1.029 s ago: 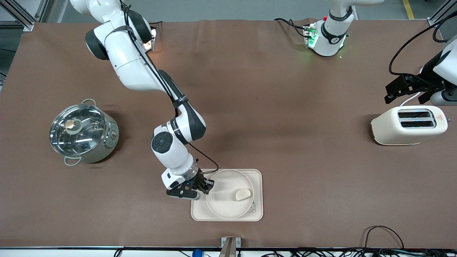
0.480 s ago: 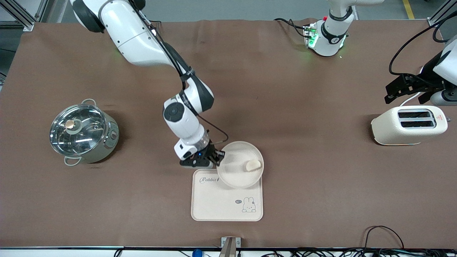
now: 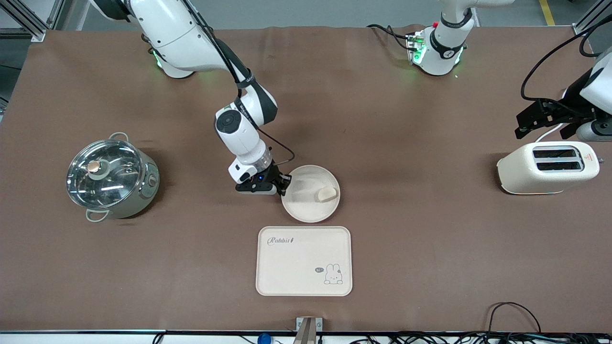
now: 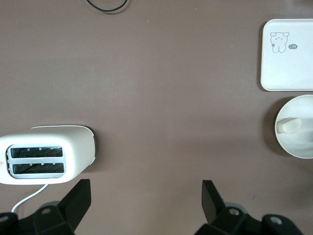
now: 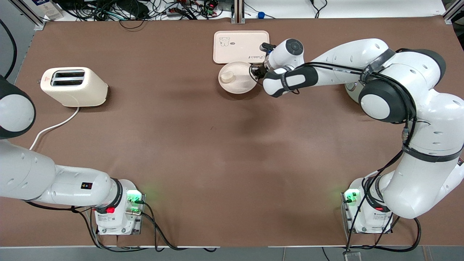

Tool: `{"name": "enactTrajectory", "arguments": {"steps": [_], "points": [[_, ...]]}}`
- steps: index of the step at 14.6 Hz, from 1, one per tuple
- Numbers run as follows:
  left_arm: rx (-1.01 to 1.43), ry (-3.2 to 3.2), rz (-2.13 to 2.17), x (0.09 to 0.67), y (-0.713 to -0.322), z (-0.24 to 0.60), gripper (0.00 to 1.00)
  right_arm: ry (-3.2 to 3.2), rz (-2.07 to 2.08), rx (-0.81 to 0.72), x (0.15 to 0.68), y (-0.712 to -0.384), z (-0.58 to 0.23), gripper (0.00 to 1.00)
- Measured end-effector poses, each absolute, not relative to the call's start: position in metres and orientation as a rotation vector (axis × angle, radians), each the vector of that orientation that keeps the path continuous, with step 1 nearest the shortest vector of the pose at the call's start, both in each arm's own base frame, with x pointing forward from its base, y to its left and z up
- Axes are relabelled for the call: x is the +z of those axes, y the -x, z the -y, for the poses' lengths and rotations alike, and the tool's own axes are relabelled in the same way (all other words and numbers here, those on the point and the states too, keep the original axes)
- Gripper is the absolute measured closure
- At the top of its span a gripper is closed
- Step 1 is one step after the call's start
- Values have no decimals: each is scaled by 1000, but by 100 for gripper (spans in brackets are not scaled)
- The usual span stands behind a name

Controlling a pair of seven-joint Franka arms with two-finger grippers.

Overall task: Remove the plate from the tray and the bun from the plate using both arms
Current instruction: 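Lift the plate off the tray and set it down beyond the tray, then withdraw the right gripper while the left gripper reaches the bun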

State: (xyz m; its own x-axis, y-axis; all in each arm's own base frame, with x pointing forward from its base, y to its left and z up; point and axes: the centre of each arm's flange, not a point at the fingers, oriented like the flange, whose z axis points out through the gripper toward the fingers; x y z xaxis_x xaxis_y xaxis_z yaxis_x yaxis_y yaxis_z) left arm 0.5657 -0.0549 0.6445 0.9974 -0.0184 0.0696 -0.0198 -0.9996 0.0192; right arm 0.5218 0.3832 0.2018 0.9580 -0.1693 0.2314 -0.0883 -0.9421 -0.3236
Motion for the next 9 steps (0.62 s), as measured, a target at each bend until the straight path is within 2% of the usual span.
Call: {"name": "enactTrajectory", "arguments": {"steps": [4,6,9], "points": [[101,-3120,30,643,-565,55,0,2803,-189,-370,196,-511,-376,96],[91,-3121,32,642,-565,56,0,2798,-189,-377,199,-511,-376,81],[56,-3119,95,637,-561,82,0,2792,-202,-381,203,-512,-376,49]]}}
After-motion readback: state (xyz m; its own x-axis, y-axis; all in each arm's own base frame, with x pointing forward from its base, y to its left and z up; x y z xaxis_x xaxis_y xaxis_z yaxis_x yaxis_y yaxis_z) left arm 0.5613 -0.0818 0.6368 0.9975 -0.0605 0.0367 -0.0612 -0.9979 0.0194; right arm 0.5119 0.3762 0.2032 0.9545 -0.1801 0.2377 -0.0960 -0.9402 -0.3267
